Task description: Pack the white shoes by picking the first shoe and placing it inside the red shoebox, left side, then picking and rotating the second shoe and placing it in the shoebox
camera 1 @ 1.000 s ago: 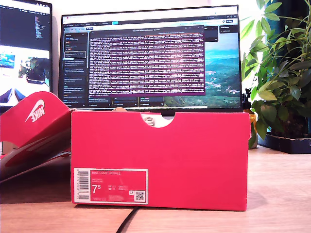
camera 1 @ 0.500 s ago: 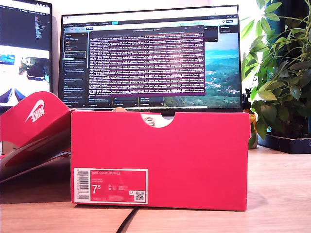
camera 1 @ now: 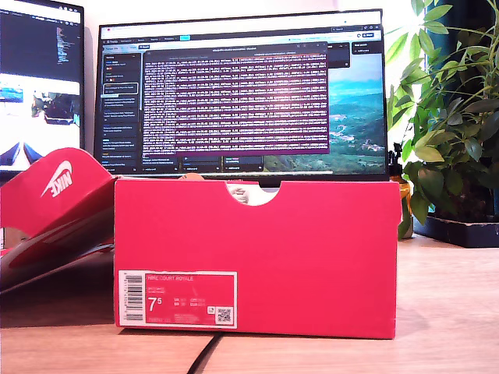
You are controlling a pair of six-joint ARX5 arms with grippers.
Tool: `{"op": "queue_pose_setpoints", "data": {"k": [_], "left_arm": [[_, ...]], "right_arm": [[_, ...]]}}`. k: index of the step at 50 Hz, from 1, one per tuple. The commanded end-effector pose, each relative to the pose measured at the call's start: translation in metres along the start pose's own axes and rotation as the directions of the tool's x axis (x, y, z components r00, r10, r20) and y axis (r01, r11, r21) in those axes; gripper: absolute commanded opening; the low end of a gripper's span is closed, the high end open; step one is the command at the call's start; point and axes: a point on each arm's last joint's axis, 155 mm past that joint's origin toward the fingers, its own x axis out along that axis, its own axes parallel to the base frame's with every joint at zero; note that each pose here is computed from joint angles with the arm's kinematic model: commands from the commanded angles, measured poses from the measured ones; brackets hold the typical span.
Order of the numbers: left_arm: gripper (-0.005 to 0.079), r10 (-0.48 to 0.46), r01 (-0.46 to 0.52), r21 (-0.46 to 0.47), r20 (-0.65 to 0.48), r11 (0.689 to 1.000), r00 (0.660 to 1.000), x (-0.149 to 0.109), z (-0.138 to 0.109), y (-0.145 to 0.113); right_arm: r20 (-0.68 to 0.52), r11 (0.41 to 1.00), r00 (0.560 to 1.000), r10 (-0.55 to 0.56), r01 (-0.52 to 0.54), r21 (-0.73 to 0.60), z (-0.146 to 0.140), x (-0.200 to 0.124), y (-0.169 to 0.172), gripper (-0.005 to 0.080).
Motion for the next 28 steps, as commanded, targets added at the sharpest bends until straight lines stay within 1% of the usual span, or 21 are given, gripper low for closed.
{"op": "queue_pose_setpoints", "data": {"k": [1,28], "left_arm": [[-0.0019,-0.002,0.002,-0.011,-0.044,1.000,0.999,0.0025,-0.0186,0.0005],[-0.0019,-0.001,0.001,-0.010,-0.044,1.000,0.999,0.0025,-0.0185,0.0007]], "right_arm": [[-0.006,1.000,1.000,0.003,-0.003,0.011,-0.0034,0.0009,0.0004,-0.0012],[-0.005,1.000,1.000,-0.002,0.002,0.011,-0.0032,0.0009,-0.0006,-0.0012]]}}
